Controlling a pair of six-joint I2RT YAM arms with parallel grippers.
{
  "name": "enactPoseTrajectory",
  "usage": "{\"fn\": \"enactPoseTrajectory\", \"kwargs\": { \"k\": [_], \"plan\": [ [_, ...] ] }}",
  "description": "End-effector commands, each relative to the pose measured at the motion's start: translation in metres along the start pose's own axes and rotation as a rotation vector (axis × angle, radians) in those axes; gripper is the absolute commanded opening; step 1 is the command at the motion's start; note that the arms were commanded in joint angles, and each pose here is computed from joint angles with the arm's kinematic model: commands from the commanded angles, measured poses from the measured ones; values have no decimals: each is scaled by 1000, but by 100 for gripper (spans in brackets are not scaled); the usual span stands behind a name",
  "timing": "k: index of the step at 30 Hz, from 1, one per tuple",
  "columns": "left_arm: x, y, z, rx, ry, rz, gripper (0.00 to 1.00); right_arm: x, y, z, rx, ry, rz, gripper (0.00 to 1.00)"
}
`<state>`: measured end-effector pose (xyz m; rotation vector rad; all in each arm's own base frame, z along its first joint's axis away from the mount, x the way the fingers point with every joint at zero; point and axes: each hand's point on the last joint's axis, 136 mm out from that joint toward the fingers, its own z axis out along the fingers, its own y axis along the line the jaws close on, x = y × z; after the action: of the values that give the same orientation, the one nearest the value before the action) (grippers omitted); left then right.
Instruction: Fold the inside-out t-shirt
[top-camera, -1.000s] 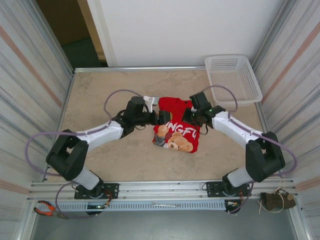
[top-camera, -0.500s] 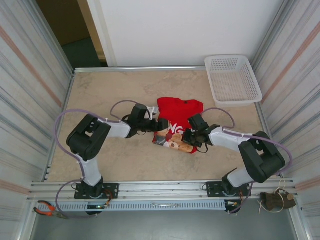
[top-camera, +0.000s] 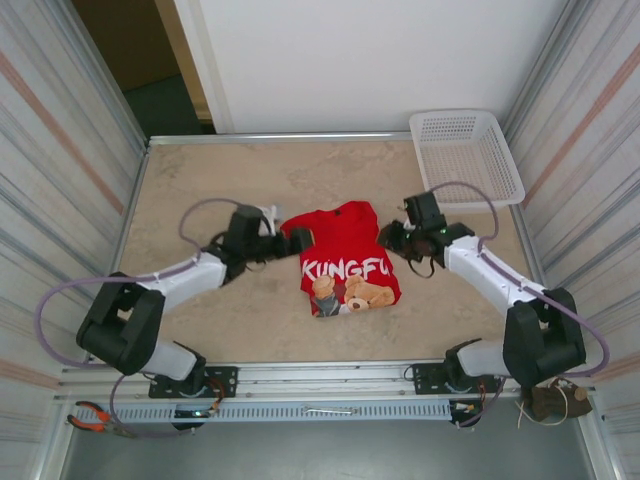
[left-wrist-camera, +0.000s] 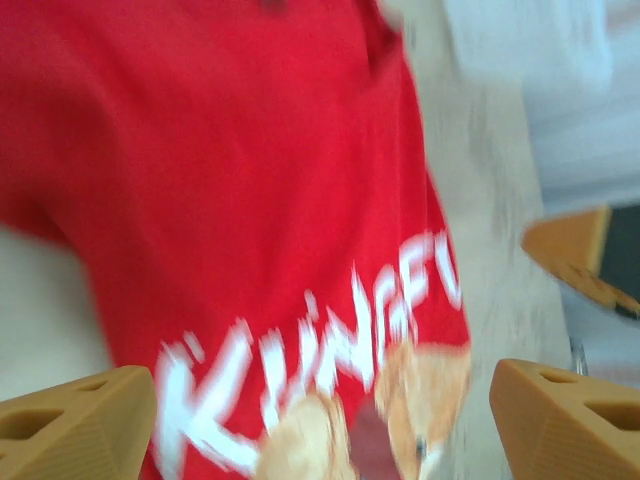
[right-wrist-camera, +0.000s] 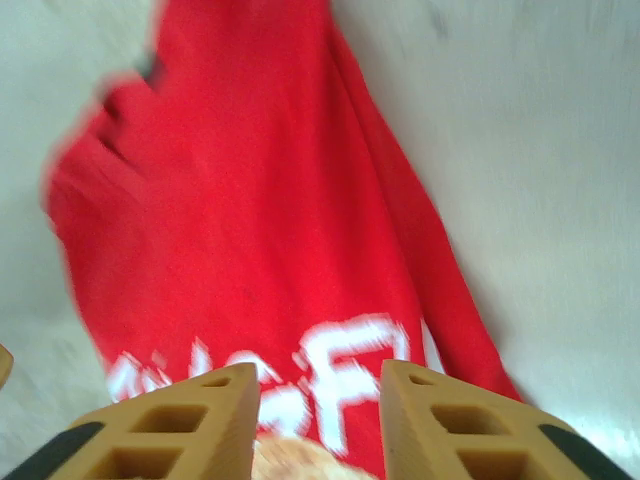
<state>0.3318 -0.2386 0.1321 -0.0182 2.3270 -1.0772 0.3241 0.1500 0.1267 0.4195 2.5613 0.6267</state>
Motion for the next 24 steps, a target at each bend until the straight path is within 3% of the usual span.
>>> {"fn": "enactPoseTrajectory", "kwargs": {
  "k": [1, 5, 11, 24],
  "plan": [
    [-33, 14, -8, -22, -14, -7, 87, -25, 10, 10, 14, -8, -108, 51],
    [-34, 19, 11, 14, 52, -51, 87, -46, 24, 44, 14, 20, -152, 49],
    [-22, 27, 32, 19, 82, -90, 85, -43, 46, 79, -77, 91, -124, 34],
    [-14, 61, 59, -129, 162, -123, 83, 12, 30, 60, -39, 110, -110, 35]
  ]
}}
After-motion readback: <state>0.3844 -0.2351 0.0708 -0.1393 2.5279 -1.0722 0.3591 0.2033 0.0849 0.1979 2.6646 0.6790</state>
